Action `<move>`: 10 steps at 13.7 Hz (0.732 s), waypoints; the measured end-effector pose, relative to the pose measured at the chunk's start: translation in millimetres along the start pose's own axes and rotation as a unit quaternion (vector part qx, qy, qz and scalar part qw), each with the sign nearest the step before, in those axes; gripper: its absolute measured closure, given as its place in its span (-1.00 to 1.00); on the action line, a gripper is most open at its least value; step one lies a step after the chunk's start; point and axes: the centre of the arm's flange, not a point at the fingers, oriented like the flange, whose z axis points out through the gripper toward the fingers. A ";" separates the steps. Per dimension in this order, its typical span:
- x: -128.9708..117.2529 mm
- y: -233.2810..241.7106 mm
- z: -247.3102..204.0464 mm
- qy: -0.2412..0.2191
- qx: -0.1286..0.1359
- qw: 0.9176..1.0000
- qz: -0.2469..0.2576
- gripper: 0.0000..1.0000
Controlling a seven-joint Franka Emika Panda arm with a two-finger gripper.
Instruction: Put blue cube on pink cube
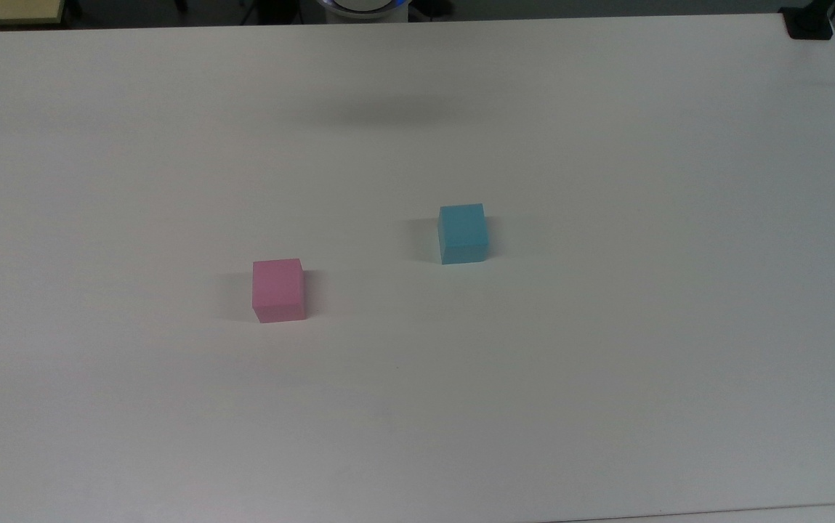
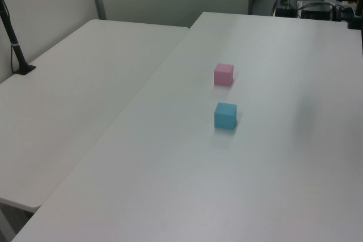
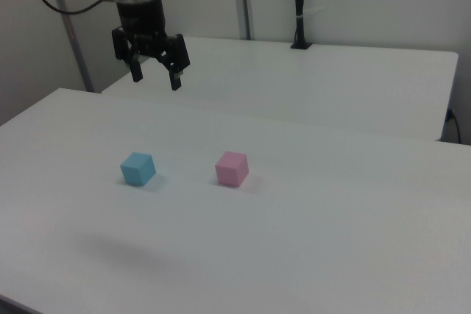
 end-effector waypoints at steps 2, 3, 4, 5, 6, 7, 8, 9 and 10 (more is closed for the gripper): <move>0.0 0.0 0.0 0.000 0.000 1.000 -0.002 -1.00; 0.0 0.2 0.0 0.000 0.000 1.000 -0.002 -1.00; -0.1 0.7 0.0 0.000 0.000 1.000 -0.001 -1.00; -0.1 0.9 0.0 0.000 0.000 1.000 -0.001 -1.00; -0.2 1.4 0.1 0.000 -0.002 1.000 -0.001 -1.00; -0.4 2.6 0.1 -0.001 -0.007 1.000 -0.001 -1.00; -0.4 3.0 0.2 -0.002 -0.010 1.000 -0.001 -1.00; -0.4 3.0 0.3 -0.002 -0.010 1.000 -0.001 -1.00; -0.4 3.0 0.3 -0.002 -0.010 1.000 -0.001 -1.00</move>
